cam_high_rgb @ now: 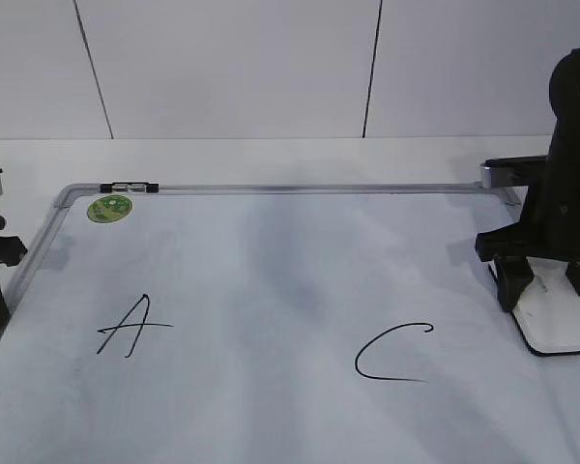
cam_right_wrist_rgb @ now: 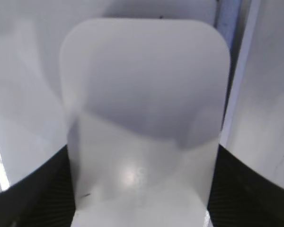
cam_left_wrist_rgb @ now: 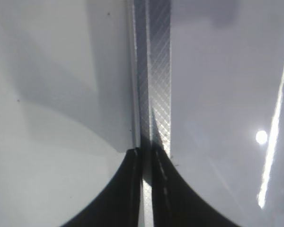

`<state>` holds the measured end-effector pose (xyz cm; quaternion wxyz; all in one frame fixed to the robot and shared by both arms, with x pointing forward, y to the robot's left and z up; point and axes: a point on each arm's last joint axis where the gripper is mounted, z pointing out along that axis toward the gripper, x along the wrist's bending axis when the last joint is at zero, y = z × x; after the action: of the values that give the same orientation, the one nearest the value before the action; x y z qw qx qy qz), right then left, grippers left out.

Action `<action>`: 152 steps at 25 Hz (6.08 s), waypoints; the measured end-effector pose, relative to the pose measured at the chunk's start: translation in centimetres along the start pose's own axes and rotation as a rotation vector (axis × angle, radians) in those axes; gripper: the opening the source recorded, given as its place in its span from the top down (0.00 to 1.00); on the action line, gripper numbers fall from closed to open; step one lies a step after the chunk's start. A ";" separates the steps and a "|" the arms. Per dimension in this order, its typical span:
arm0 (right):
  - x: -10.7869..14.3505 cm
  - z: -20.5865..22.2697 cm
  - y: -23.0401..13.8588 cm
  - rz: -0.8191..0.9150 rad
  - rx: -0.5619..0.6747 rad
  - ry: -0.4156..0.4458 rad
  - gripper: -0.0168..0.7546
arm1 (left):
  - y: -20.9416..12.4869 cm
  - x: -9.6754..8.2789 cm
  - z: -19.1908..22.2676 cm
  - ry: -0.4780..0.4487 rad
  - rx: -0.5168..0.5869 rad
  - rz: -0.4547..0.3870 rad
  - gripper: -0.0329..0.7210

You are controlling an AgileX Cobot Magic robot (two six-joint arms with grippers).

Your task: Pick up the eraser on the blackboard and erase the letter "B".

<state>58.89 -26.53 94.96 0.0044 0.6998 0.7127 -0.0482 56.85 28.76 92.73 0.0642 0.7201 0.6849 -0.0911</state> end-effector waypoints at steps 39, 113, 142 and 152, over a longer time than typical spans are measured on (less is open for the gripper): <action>-0.3 -2.2 1.0 0.027 -0.002 -0.029 0.14 | 0.0 0.0 0.0 -0.004 0.002 -0.001 0.94; -1.7 -17.7 -18.2 0.030 -0.514 0.191 0.44 | -10.5 -3.9 -16.6 0.086 -0.335 0.092 0.64; -4.2 -13.6 -35.3 0.049 -0.946 0.105 0.43 | -28.4 -5.3 -16.8 0.125 -0.733 0.179 0.64; -4.2 -9.0 -38.6 0.010 -1.066 0.089 0.43 | -33.4 -5.2 -16.7 0.194 -0.939 0.221 0.64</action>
<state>21.03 -30.63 106.64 0.3294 0.6053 0.6343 0.3504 23.98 29.08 111.29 0.3271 0.6868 0.5745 0.3022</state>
